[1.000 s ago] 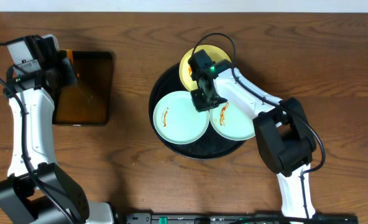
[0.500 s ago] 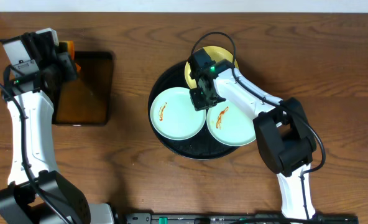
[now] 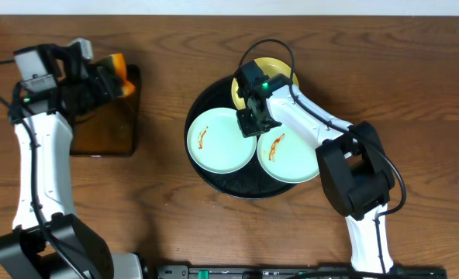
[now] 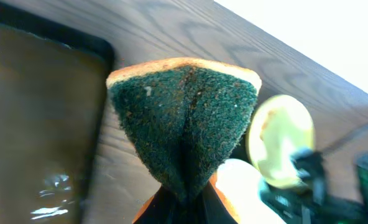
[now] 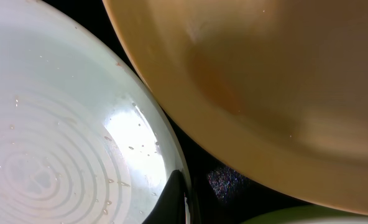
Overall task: Clean dirty plates on tray and stack at the side
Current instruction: 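Carry the sponge with the left gripper onto the left light-blue plate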
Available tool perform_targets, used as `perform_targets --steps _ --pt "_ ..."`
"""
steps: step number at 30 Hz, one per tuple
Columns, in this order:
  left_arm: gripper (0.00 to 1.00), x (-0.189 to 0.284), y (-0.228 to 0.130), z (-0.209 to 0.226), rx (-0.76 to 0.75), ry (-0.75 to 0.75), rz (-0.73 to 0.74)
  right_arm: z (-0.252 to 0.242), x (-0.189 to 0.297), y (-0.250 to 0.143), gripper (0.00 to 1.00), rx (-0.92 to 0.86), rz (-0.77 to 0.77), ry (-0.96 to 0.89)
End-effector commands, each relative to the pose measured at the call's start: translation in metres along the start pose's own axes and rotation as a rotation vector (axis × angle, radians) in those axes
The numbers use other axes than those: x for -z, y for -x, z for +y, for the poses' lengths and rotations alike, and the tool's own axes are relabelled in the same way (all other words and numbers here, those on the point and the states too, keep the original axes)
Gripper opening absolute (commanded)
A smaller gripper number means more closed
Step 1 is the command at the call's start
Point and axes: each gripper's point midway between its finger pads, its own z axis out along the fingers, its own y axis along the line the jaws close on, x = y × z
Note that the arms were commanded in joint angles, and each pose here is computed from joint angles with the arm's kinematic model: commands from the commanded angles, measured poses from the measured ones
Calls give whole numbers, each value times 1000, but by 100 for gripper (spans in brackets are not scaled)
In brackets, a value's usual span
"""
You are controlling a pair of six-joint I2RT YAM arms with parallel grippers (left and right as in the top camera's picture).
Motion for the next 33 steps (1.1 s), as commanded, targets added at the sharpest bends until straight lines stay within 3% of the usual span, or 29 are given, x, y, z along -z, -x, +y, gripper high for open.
perform_targets --steps 1,11,17,21,27,33 --pt "7 -5 -16 -37 8 -100 68 3 -1 1 1 -9 -8 -3" --pt "7 -29 -79 -87 -60 -121 275 3 -1 1 1 -18 -8 -3" --pt "8 -60 -122 -77 39 58 343 3 -1 1 1 -39 -8 -3" --pt "7 -83 -151 -87 39 51 378 3 -1 1 1 -38 -8 -2" --pt "7 -112 -174 -70 111 197 349 5 -1 0 1 -38 -2 4" --pt "8 -139 -187 -55 144 233 371 5 -1 0 1 -46 -3 3"
